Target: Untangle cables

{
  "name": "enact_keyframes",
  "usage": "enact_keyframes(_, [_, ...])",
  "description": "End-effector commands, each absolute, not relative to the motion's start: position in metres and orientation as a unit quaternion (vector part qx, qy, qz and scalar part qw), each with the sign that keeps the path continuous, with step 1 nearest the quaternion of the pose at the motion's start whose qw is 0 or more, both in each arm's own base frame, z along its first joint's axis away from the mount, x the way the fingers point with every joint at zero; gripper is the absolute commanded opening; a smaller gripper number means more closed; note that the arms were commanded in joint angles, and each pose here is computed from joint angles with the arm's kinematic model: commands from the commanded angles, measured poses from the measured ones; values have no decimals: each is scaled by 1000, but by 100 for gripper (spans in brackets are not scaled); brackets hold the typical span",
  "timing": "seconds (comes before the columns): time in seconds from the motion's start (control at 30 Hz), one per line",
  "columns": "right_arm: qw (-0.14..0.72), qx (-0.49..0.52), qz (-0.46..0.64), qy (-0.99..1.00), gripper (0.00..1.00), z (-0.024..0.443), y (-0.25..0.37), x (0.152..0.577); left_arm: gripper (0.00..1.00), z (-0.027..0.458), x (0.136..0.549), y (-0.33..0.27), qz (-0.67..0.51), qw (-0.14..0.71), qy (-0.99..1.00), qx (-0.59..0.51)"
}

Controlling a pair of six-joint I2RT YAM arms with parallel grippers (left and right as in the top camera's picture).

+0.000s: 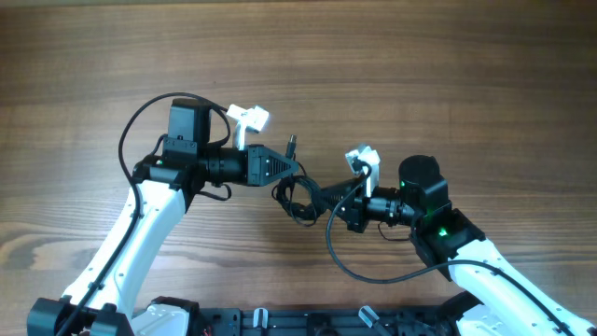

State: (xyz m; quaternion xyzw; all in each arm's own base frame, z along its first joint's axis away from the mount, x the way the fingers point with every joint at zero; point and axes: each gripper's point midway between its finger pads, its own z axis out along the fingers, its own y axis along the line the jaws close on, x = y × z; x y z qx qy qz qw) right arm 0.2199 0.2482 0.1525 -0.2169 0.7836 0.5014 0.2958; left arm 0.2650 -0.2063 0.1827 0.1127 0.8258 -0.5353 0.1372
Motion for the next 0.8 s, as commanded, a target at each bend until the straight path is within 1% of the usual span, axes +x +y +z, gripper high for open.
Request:
enact_keyframes(0.0, [271,-196,516,789,5,153,250,215,4,183,280,-195,-509,174,836,107])
enact_keyframes(0.03, [259,-188,515,795,5,150,249,214,4,180,291,-183,-494,184,846,78])
enact_keyframes(0.13, [228,-154,496,824,4,132,243,211,4,163,325,-135,-433,199,876,-74])
enact_keyframes(0.2, [218,-147,491,831,5,127,241,209,4,157,336,-109,-411,203,876,-151])
enact_keyframes(0.27, [212,-138,493,833,5,127,241,209,4,153,343,-89,-397,205,871,-205])
enact_keyframes(0.33, [211,-137,493,833,5,127,241,209,4,146,345,-76,-371,210,875,-229])
enact_keyframes(0.47, [206,-140,498,831,5,128,241,207,4,113,332,-35,-254,185,879,-360])
enact_keyframes(0.5, [207,-140,498,830,5,128,242,207,11,110,329,-32,-244,180,878,-370])
enact_keyframes(0.57, [209,-141,498,830,5,128,242,207,34,109,327,-34,-246,175,879,-369])
enact_keyframes(0.63, [210,-132,500,830,4,130,242,210,60,109,326,-38,-249,169,881,-365])
enact_keyframes(0.7, [209,-107,499,834,5,130,241,214,93,111,324,-49,-269,159,882,-353])
enact_keyframes(0.73, [213,-105,500,833,5,132,241,216,100,114,321,-61,-293,147,884,-332])
enact_keyframes(0.77, [217,-107,501,831,5,133,241,217,100,118,319,-73,-315,142,889,-299])
